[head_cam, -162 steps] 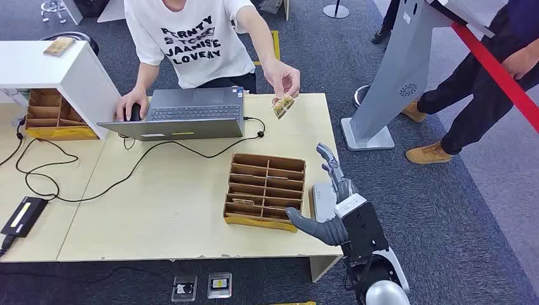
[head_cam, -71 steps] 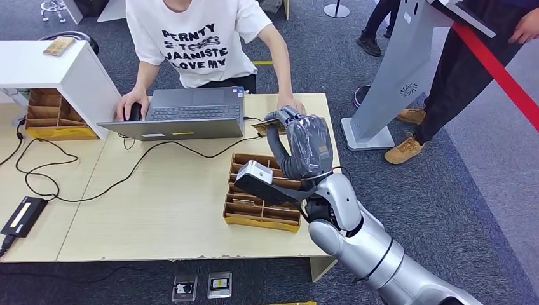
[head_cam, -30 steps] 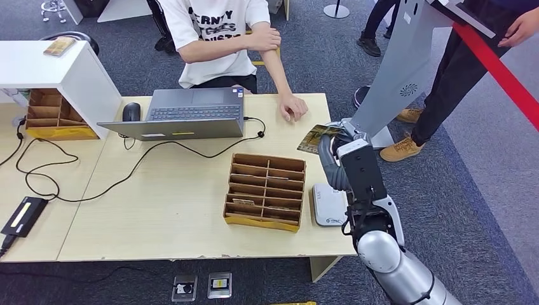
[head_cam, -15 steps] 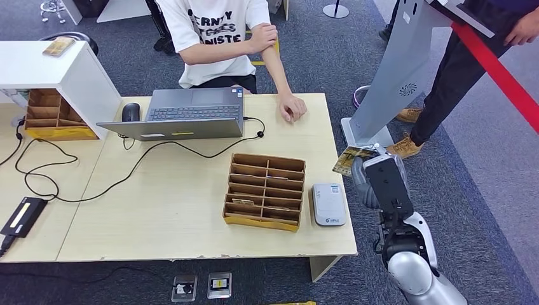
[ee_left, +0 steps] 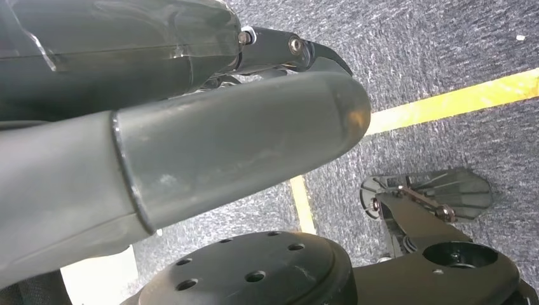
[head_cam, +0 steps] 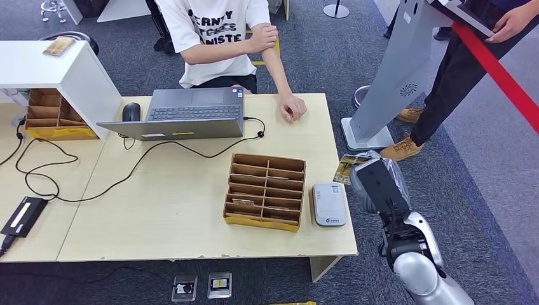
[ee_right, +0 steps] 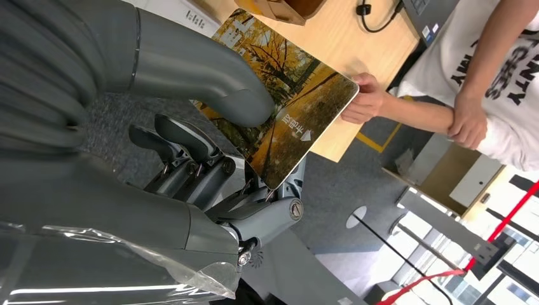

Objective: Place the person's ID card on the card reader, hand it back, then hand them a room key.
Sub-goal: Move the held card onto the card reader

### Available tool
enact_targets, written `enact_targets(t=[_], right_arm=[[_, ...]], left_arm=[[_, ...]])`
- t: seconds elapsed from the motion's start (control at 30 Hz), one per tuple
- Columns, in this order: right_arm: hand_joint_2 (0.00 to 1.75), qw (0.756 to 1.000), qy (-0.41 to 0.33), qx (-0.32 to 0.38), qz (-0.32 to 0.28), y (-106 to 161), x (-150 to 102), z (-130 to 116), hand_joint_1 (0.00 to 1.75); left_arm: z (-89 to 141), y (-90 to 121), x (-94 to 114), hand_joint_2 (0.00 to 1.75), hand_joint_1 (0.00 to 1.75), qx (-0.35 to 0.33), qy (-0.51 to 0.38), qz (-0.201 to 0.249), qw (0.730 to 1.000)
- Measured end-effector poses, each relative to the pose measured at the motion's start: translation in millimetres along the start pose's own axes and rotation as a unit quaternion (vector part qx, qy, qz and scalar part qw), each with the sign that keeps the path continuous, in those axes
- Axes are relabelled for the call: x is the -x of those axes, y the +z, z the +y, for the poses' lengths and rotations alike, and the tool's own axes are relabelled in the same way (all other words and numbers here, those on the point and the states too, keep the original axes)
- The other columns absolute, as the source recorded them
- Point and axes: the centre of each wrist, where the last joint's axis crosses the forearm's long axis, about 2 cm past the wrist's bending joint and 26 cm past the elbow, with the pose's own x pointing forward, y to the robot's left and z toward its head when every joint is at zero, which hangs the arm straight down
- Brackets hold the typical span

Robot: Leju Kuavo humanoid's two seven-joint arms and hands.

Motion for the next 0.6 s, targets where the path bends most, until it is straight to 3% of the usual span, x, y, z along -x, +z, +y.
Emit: enact_targets(t=[0.6], right_arm=[[1.75, 0.996, 0.029, -0.072, 0.035, -4.0, 18.9, 10.6, 1.75]], left_arm=[[1.4, -0.2, -0.3, 0.0, 0.0, -0.002, -0.007, -0.002, 1.0]])
